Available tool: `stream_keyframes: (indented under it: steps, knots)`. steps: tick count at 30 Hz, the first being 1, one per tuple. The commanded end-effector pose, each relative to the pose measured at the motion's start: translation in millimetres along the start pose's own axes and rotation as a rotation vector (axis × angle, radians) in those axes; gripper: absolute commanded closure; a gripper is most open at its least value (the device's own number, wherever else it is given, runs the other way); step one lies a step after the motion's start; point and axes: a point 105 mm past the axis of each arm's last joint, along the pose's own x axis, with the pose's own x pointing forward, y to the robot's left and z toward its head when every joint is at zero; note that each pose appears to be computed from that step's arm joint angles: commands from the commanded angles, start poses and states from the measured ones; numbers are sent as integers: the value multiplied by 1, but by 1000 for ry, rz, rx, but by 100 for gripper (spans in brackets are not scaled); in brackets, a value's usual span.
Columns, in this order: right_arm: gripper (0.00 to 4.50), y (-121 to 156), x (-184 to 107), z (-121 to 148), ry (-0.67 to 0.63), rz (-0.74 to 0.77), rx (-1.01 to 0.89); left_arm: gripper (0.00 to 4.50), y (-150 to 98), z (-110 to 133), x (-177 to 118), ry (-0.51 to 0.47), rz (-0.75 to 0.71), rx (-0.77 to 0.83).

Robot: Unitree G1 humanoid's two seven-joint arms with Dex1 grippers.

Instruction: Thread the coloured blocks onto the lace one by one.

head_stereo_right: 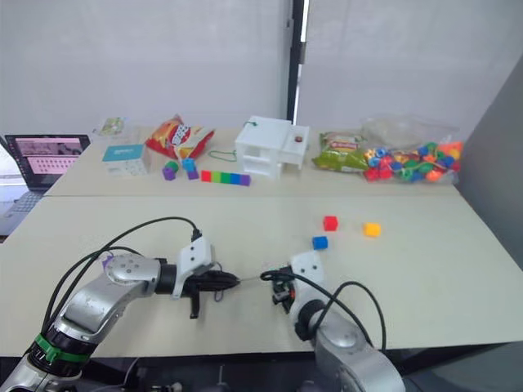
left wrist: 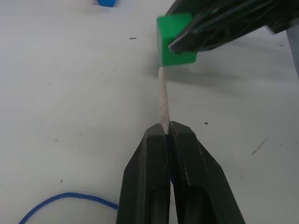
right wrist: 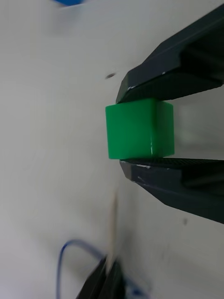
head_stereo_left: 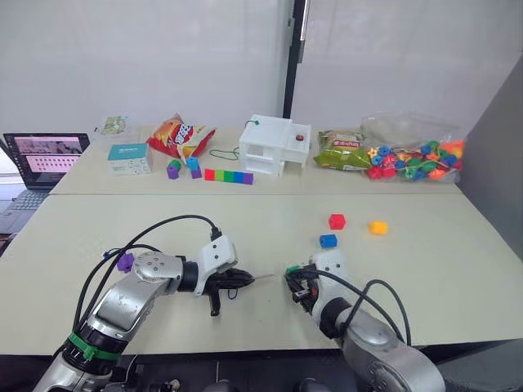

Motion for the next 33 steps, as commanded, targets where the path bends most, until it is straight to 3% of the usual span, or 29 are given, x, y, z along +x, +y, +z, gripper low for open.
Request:
stream_keyframes:
  steps: [1,5,7,14,17,20,22,29,33]
  knots:
    - [336,3,13,-7,11,-17,-1,450,0,10,-5,-20,10,30]
    - [336,3,17,-7,-16,-22,38,450,0,11,-8,-14,12,30]
    - [231,1,15,0,-62,-34,23,450,0,10,-9,-10,12,29]
    - [2,-1,-9,39,-162,132,-55,450,-3,7,-9,-8,17,10]
    - [2,7,-14,54,-145,316,-150,450,-2,6,-9,-12,38,4]
    - [2,20,-20,51,-22,642,-276,450,-2,7,-10,-22,57,-4]
    - [2,10,-10,49,58,765,-347,450,-6,8,-10,-31,48,-14]
    - [2,-26,28,46,221,950,-750,450,-28,9,-7,-49,16,-44]
    - [2,-36,33,36,288,1033,-866,450,-37,18,-4,-89,15,-71]
